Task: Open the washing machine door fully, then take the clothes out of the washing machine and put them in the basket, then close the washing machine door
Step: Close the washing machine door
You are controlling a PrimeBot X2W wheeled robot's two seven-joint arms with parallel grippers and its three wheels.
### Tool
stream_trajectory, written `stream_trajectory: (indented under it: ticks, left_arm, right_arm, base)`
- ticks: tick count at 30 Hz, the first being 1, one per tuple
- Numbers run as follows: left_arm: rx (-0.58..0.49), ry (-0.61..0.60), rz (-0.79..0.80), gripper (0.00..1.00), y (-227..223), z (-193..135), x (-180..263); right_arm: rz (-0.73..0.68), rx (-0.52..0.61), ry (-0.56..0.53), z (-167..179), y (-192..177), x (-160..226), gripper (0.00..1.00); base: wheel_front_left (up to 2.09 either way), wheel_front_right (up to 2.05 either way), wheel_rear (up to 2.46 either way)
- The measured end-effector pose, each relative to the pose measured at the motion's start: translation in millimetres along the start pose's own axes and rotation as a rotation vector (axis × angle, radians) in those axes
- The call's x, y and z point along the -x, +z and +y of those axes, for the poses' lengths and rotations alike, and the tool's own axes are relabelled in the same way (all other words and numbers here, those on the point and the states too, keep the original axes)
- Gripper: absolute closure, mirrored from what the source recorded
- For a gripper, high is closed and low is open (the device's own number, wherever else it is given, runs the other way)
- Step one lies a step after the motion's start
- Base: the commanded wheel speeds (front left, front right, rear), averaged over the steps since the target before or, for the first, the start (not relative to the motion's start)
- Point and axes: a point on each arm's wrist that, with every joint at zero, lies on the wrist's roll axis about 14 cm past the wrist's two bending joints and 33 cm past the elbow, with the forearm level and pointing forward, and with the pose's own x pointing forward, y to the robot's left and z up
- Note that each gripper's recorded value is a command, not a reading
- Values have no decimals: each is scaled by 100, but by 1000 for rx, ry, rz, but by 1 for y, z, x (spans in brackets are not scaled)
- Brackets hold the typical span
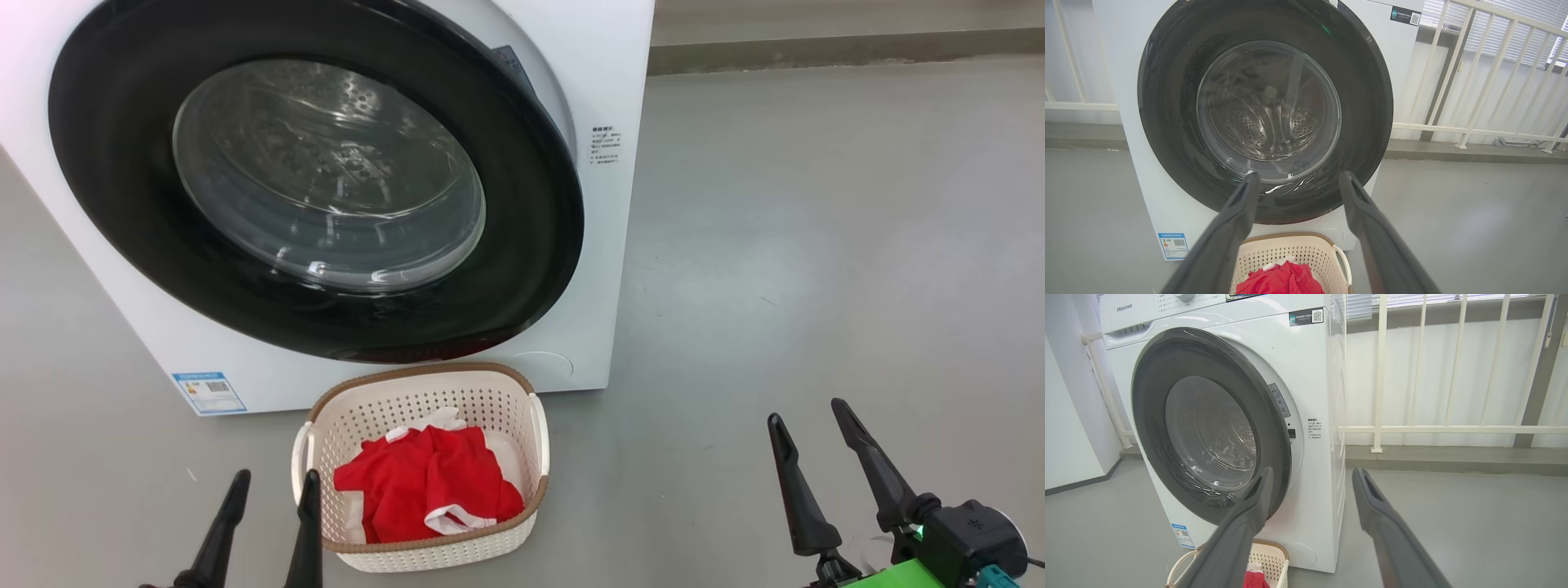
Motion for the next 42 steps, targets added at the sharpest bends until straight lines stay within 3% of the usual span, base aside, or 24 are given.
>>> stream_trajectory:
  ticks: [7,8,10,11,22,42]
  left_arm:
    - [4,-1,8,0,-4,-1,0]
    - [1,-5,9,0,-4,-1,0]
    - [4,-3,10,0,-5,-1,1]
    - [3,-1,10,0,-5,-1,1]
    - [17,27,-5,0,0,8,11]
    - [-12,54,6,0,-5,19,-3]
  right_arm:
    - [5,-2,-6,-2,-2,-1,0]
    - [7,-2,-6,-2,-2,-1,27]
    - [10,-2,-6,-2,-3,-1,95]
    - [12,-3,-4,-2,-4,-1,100]
    - [89,-34,88,28,-31,-13,100]
    - [84,5,360,100,-49,-114,100]
  base:
    - [0,0,0]
    - [0,0,0]
    - [0,0,0]
    - [0,0,0]
    - [0,0,0]
    - [0,0,0]
